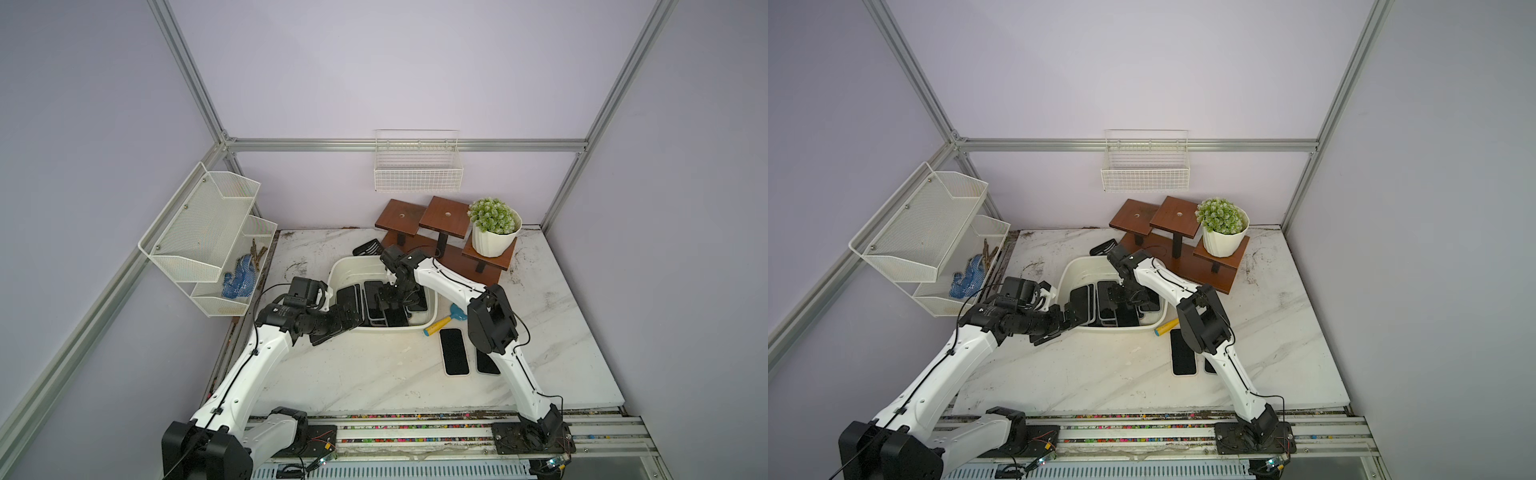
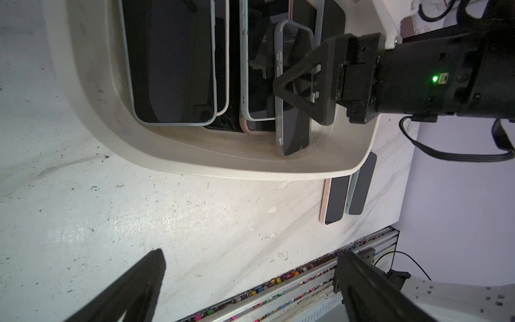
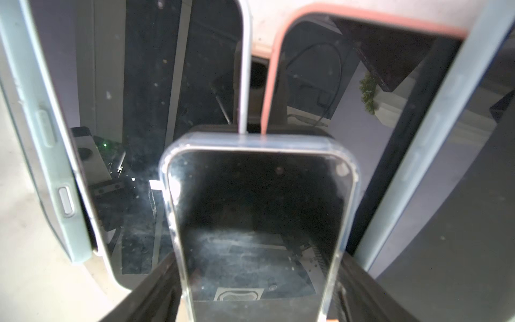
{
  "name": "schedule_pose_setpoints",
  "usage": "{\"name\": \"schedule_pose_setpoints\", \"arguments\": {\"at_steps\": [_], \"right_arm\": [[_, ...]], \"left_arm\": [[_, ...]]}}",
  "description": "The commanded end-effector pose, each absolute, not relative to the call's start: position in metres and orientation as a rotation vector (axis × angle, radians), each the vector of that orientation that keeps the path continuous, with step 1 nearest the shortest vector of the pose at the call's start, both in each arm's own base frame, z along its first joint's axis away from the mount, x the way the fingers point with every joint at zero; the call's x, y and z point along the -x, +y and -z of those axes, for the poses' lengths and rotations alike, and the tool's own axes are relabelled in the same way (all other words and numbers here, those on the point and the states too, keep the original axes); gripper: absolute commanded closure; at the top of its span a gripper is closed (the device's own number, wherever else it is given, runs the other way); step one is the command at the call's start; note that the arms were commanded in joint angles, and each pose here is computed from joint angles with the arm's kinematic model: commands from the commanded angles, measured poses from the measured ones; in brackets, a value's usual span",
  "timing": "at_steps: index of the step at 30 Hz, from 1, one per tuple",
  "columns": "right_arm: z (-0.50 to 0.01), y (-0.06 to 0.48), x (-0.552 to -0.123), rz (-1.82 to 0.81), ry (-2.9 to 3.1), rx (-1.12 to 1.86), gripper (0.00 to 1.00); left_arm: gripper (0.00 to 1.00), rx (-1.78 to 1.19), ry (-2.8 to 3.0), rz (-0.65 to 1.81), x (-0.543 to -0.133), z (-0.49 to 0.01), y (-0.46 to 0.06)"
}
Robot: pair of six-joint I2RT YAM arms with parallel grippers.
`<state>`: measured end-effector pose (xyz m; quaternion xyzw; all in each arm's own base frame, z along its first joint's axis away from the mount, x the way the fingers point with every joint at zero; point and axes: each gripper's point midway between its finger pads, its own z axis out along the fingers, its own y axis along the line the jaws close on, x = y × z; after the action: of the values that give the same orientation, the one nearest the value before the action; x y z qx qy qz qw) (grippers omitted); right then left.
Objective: Take the phone out of the storage box
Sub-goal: Pick up the phone from the storage box.
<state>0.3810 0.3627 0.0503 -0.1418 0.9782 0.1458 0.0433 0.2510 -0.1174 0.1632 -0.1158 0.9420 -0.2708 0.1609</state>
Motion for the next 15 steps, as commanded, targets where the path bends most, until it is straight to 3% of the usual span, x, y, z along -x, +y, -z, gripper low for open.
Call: {"name": "schedule_pose_setpoints", "arguments": {"at_steps": [1,5,15], "right_arm": [[-0.007,0.376,-0.354,-0.488,3.105,0.512,0.32],[-0.045,0.384,-0.377,-0.490,2.959,0.516,0.42],[-0.117,0.396,-0.402,-0.581,2.738,0.481,0.45]], "left_arm": [[0.00,0.317,2.640,0.766,-0.257,-0.177,-0.115],[0.00,0.322,2.632,0.764,-0.258,-0.179,-0.114],[0.00,0.322,2.613,0.775,-0.259,-0.184,-0.114]]}}
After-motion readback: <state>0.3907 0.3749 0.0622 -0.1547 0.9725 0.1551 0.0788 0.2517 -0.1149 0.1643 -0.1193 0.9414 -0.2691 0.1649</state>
